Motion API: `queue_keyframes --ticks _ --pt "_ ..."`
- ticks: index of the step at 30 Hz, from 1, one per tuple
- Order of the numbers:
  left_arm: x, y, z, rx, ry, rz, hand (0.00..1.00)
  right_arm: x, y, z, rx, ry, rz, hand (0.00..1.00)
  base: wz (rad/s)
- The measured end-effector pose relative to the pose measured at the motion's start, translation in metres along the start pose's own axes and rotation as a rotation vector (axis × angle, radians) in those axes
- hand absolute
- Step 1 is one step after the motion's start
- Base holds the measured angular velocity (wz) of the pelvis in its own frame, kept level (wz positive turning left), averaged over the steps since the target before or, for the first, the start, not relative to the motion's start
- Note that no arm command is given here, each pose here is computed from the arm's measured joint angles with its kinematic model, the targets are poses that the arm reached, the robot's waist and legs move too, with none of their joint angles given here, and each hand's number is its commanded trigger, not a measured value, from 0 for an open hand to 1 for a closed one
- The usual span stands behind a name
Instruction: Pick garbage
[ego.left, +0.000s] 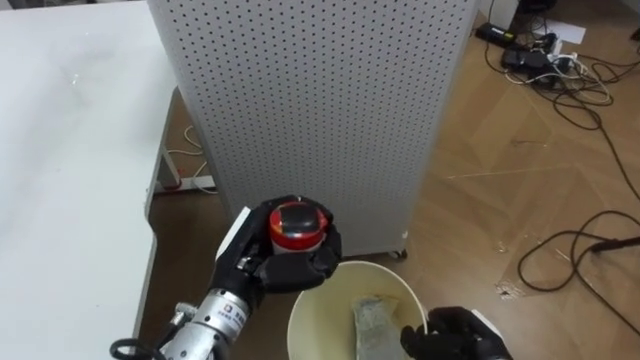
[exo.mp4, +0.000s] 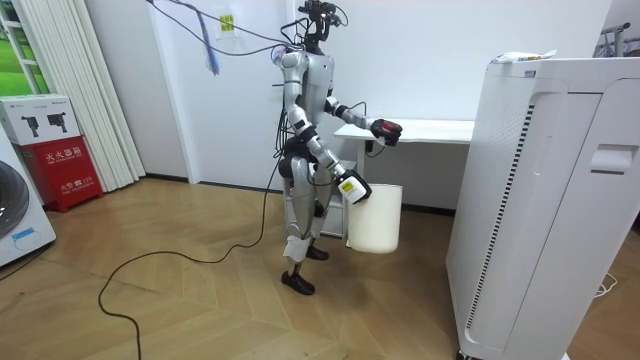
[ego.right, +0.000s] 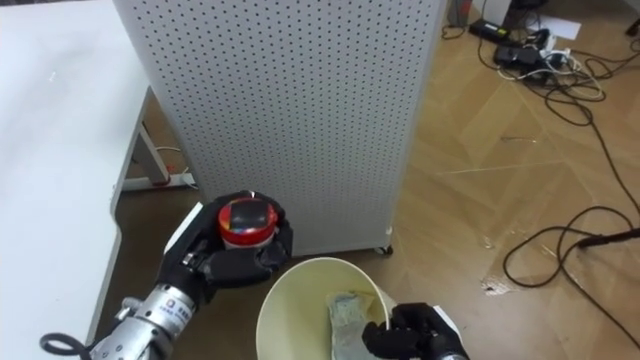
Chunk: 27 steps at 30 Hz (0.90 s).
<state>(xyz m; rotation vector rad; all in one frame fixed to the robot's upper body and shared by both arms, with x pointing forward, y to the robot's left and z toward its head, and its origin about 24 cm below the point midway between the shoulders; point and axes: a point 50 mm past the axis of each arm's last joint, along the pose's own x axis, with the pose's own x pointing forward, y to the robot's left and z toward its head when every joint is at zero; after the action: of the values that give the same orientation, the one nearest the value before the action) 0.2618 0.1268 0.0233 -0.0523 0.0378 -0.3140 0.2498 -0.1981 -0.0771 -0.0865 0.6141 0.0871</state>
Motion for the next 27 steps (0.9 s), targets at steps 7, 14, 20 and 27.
queue_keyframes --ticks 7,14,20,27 --pt "-0.002 -0.001 -0.004 -0.039 0.022 -0.027 0.00 -0.001 0.001 -0.002 0.036 0.003 0.002 1.00 0.01" --pt "-0.004 -0.017 -0.009 -0.045 0.043 -0.149 0.00 -0.002 0.001 -0.006 0.038 0.013 0.002 1.00 0.00" --pt "-0.006 -0.029 -0.013 -0.060 0.065 -0.250 0.00 -0.003 0.001 -0.014 0.023 0.047 -0.006 1.00 -0.01" --pt "-0.007 -0.034 -0.015 -0.076 0.075 -0.308 0.00 -0.004 -0.004 -0.013 0.021 0.046 -0.011 1.00 0.00"
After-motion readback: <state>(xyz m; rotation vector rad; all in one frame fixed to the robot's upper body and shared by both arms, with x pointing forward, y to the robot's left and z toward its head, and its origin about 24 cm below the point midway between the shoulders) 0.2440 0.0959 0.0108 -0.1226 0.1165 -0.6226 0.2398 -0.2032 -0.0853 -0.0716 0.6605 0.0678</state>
